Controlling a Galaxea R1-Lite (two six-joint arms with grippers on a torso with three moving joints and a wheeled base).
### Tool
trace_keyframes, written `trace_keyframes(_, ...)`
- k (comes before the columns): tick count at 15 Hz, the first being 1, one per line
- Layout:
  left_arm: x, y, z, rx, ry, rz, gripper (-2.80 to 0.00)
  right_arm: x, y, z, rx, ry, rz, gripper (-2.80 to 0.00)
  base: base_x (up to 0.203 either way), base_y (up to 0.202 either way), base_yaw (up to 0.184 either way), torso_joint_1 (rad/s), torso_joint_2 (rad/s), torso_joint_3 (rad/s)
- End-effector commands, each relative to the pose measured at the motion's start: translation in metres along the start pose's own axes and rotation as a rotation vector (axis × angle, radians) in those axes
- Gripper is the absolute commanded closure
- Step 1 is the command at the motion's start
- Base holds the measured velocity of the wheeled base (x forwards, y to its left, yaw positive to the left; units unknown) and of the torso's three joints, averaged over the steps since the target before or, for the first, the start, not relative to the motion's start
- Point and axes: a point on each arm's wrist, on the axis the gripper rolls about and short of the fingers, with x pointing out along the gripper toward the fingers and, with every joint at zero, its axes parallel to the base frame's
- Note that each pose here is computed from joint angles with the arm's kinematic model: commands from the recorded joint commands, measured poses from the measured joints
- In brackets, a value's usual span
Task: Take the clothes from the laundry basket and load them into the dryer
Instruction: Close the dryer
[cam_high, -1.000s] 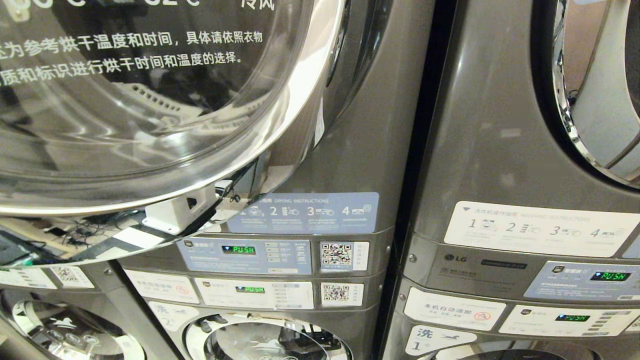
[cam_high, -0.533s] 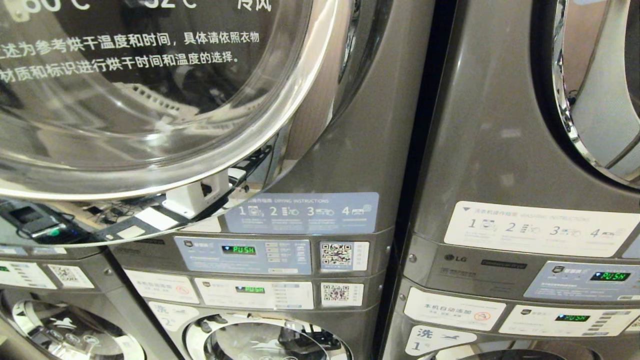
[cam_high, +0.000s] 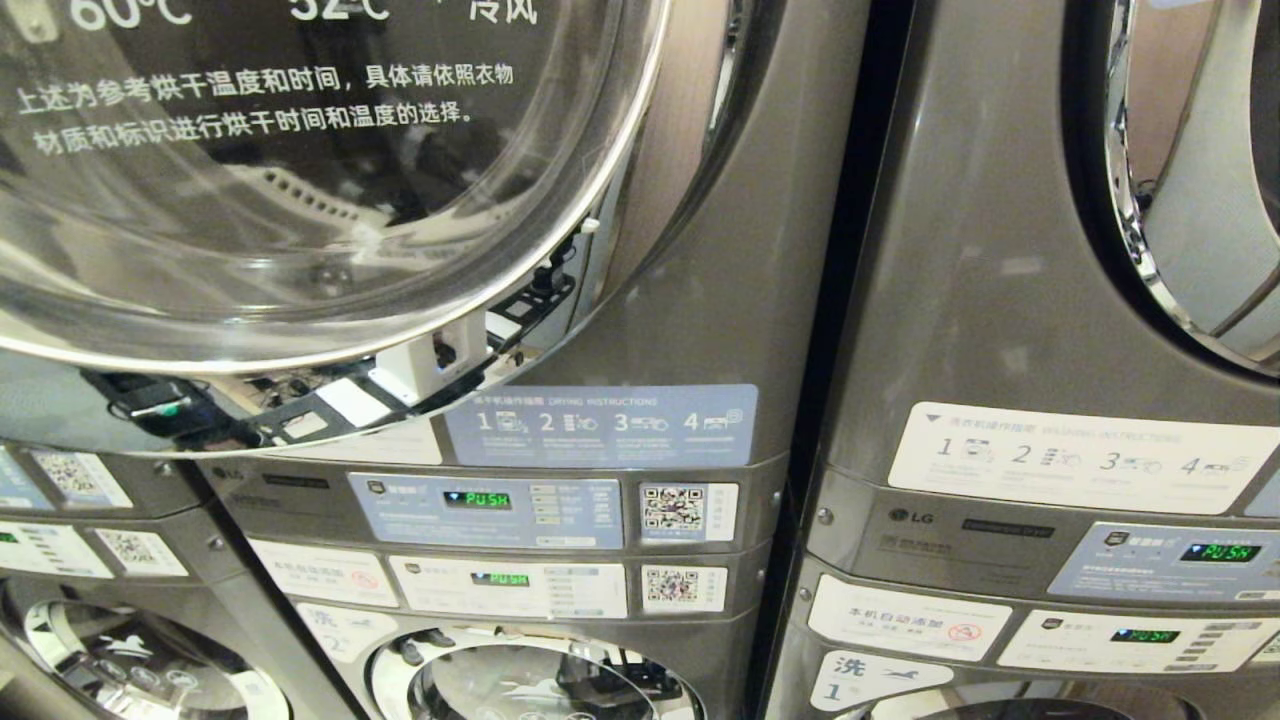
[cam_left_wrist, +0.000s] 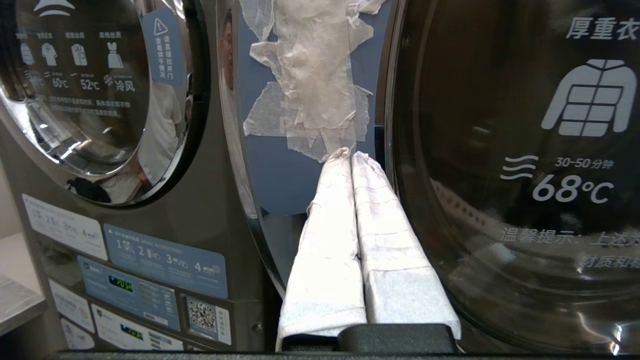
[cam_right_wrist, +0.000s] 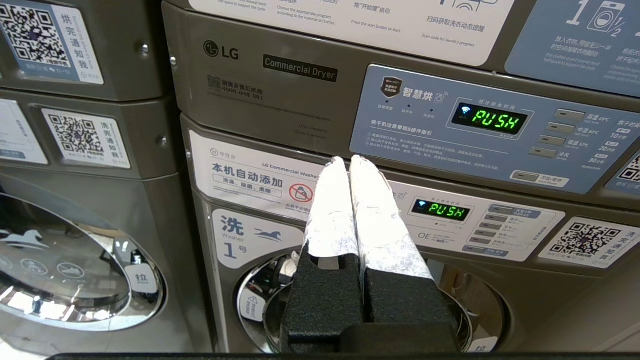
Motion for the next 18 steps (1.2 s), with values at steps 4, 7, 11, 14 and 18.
trace_keyframes(4, 0.045, -0.013, -0.02, 0.022, 0.05, 0.071, 0.0, 0.001, 0.0, -0.003, 0.005, 0.013, 0.002, 0.0, 0.0, 0.0, 0.0, 0.0, 0.0, 0.0)
trace_keyframes(7, 0.074, -0.013, -0.033, 0.042, 0.043, 0.149, 0.0, 0.001, 0.0, -0.003, 0.005, 0.013, 0.002, 0.0, 0.0, 0.0, 0.0, 0.0, 0.0, 0.0)
trace_keyframes(11, 0.099, -0.015, -0.048, 0.044, 0.046, 0.169, 0.0, 0.001, 0.0, -0.003, 0.004, 0.013, 0.004, 0.0, 0.0, 0.0, 0.0, 0.0, 0.0, 0.0)
trace_keyframes(14, 0.12, -0.02, -0.05, 0.029, 0.025, 0.127, 0.0, 0.001, 0.001, -0.004, 0.004, 0.014, 0.006, 0.0, 0.0, 0.0, 0.0, 0.0, 0.0, 0.0)
trace_keyframes(18, 0.155, -0.011, -0.045, 0.019, -0.023, 0.09, 0.0, 0.001, 0.001, -0.004, 0.004, 0.017, 0.005, 0.0, 0.0, 0.0, 0.0, 0.0, 0.0, 0.0)
